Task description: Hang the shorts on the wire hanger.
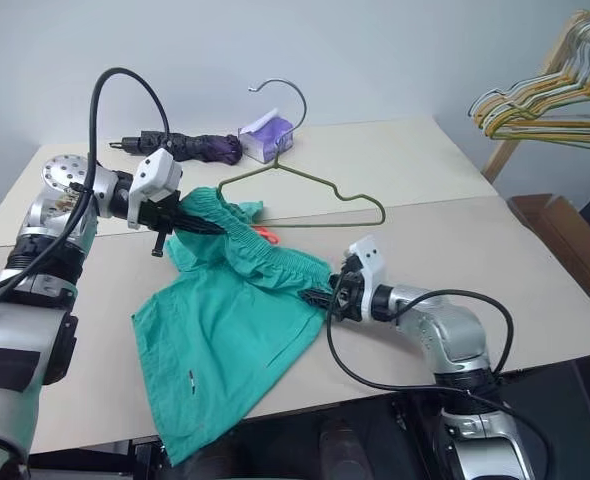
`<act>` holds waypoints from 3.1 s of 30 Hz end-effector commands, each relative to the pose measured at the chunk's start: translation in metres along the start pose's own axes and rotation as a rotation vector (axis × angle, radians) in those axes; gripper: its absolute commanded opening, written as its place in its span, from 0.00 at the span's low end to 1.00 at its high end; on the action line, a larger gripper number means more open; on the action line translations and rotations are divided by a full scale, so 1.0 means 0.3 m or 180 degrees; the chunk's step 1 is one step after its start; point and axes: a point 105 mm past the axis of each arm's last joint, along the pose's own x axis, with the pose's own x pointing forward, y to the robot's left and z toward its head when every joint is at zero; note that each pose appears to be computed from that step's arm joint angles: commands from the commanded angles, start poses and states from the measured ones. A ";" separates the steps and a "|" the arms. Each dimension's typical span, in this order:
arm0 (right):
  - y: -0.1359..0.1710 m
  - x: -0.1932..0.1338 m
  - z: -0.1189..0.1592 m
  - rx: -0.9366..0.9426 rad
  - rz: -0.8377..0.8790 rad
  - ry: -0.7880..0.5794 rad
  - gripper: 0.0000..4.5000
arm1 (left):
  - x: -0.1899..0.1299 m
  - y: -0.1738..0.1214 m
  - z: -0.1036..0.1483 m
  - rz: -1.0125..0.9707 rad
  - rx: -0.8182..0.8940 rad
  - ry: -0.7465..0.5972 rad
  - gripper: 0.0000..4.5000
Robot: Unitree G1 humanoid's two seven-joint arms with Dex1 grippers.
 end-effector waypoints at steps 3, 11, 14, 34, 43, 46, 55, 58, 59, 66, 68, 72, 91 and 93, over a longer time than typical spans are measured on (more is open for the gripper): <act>-0.011 -0.015 0.058 -0.0083 -0.0037 -0.0220 0.44 | -0.018 0.011 0.038 0.0067 0.0100 -0.0084 0.00; -0.008 -0.045 0.074 -0.0063 -0.0020 -0.0321 0.00 | -0.013 -0.006 0.014 0.0033 0.0048 -0.0047 0.00; -0.027 -0.081 0.073 -0.0104 -0.0106 -0.0297 0.00 | -0.017 -0.025 -0.009 -0.0010 0.0052 0.0036 0.00; -0.216 -0.327 0.085 -0.0270 -0.0659 -0.0005 0.00 | -0.130 -0.075 -0.083 0.0134 -0.0071 0.0229 0.00; -0.260 -0.359 0.072 -0.0135 -0.0690 0.0043 0.00 | -0.174 -0.078 -0.062 0.0196 -0.0023 0.0148 0.00; -0.271 -0.369 0.064 -0.0096 -0.0687 0.0073 0.00 | -0.202 -0.094 -0.091 0.0122 0.0068 0.0486 0.00; -0.271 -0.379 0.064 -0.0100 -0.0689 0.0092 0.00 | -0.243 -0.065 -0.158 0.0243 0.0084 0.0973 0.00; -0.276 -0.384 0.065 -0.0101 -0.0705 0.0094 0.00 | -0.249 -0.068 -0.176 0.0204 0.0091 0.1088 0.00; -0.277 -0.386 0.065 -0.0106 -0.0712 0.0097 0.00 | -0.256 -0.071 -0.183 0.0179 0.0072 0.1150 0.00; -0.277 -0.390 0.075 -0.0165 -0.0711 0.0101 0.00 | -0.305 -0.070 -0.244 0.0187 0.0044 0.1647 0.00; -0.266 -0.384 0.089 -0.0217 -0.0658 0.0074 0.00 | -0.290 -0.067 -0.243 0.0173 0.0000 0.1581 0.00; -0.219 -0.356 0.136 -0.0435 -0.0494 0.0016 0.00 | -0.222 -0.059 -0.232 0.0124 0.0025 0.1323 0.00; -0.068 -0.295 0.308 -0.1129 -0.0132 -0.0235 0.36 | -0.046 -0.013 -0.129 0.0171 -0.0024 0.0398 0.00; -0.066 -0.298 0.312 -0.1164 -0.0139 -0.0229 0.51 | -0.043 -0.008 -0.124 0.0194 -0.0008 0.0379 0.00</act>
